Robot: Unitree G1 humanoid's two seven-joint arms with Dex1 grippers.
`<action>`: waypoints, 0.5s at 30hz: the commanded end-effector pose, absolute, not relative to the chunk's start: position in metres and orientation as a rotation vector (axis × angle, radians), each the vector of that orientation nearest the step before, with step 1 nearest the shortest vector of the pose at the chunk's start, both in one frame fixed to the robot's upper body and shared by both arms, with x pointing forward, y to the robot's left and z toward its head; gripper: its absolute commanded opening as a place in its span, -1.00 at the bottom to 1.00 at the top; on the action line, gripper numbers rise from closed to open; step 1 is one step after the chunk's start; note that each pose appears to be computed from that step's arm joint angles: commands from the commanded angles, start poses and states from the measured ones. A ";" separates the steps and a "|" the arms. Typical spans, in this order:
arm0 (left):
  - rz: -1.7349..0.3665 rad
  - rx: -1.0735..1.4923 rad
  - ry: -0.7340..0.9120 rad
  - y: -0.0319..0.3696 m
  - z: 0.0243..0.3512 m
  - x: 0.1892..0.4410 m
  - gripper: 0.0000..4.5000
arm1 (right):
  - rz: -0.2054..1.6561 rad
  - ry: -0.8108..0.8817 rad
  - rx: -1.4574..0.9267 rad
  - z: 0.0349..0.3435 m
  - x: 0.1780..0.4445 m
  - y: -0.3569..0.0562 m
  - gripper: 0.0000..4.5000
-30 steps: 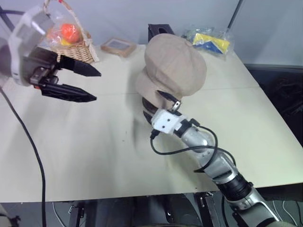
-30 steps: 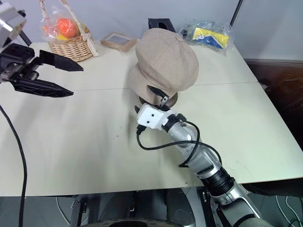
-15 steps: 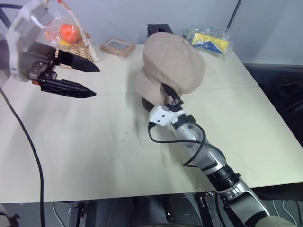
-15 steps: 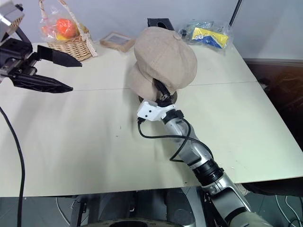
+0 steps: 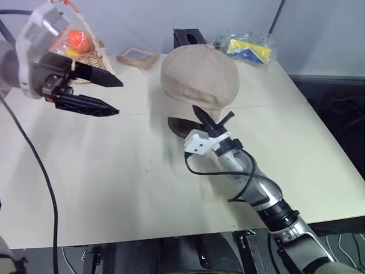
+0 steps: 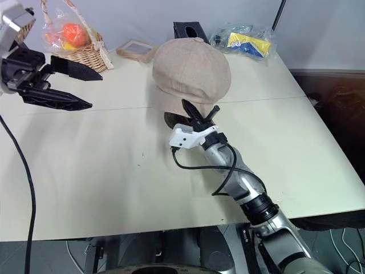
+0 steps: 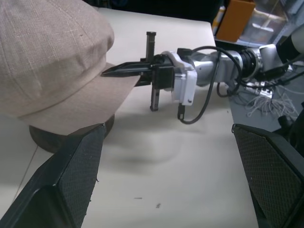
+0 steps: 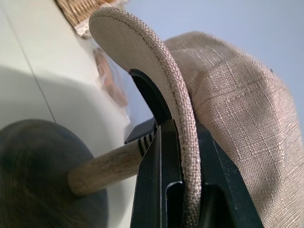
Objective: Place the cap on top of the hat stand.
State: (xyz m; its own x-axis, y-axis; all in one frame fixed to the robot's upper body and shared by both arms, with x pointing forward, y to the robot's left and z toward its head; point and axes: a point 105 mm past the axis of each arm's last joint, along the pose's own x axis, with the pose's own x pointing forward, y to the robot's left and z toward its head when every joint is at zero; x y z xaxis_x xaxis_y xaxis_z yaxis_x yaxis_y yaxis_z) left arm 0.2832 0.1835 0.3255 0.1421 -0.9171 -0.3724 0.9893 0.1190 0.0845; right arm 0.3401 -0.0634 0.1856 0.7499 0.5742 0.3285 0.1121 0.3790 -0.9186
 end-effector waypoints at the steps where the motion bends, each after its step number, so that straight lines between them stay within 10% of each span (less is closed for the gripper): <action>1: -1.410 0.325 0.169 0.187 0.344 0.276 1.00 | 0.390 -0.825 -1.196 0.207 0.336 -0.071 -0.97; 15: -1.353 0.304 0.146 0.195 0.339 0.265 1.00 | 0.710 -0.947 -1.276 0.182 0.337 -0.072 -0.97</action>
State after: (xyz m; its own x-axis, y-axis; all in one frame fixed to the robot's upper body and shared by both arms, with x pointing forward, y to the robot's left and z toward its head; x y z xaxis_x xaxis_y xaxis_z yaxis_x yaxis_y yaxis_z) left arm 0.2721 0.1928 0.3271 0.1940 -0.9359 -0.2939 0.9807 0.1778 0.0813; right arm 0.3388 -0.0770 0.1774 0.4822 0.8590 0.1720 0.0531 0.1673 -0.9845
